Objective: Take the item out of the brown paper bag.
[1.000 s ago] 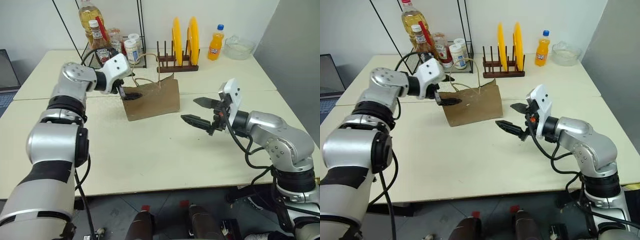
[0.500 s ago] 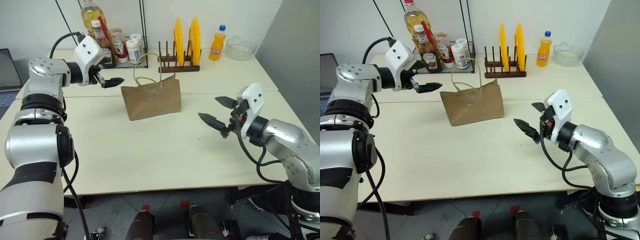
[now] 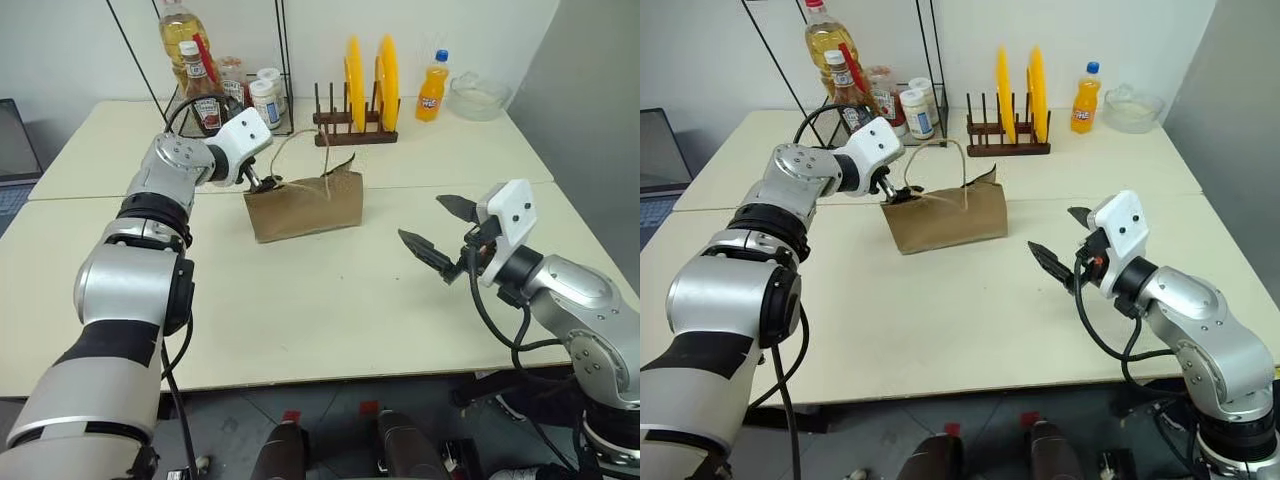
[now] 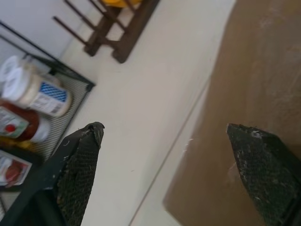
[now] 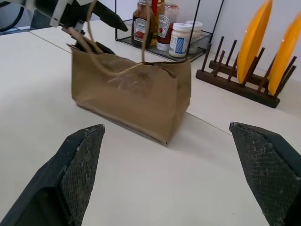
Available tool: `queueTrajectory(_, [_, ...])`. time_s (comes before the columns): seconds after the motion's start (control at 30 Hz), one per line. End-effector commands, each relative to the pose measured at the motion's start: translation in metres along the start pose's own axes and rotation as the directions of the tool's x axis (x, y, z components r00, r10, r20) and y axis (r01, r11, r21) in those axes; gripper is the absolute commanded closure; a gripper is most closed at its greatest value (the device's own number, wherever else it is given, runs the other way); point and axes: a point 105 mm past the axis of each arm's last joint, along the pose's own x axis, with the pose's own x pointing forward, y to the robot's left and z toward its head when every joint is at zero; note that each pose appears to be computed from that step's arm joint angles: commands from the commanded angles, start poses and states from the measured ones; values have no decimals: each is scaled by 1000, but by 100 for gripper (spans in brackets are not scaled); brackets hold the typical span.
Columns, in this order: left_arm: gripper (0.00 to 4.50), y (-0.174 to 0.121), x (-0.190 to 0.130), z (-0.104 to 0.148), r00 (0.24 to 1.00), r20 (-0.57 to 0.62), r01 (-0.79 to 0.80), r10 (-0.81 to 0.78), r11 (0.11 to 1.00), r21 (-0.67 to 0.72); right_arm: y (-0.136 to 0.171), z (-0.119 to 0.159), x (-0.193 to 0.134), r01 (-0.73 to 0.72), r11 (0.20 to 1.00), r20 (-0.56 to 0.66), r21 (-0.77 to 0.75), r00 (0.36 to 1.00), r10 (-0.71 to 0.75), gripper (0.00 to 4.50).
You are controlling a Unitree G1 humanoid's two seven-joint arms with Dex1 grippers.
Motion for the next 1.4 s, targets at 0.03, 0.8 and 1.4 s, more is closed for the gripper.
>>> queueTrajectory(0.03, [5, -5, -11, 14, 990, 26, 137, -137, 991, 7, -7, 7, -3, 32, 999, 41, -21, 999, -31, 0])
queueTrajectory(0.8, [5, -70, -93, -27, 883, 118, 418, -455, 875, 246, 51, -45, -9, -563, 717, -173, -411, 820, 545, 0])
queueTrajectory(1.4, [5, -172, -143, -86, 964, 197, 247, -176, 869, -429, 83, -76, 35, -635, 460, -150, -621, 672, 725, 0])
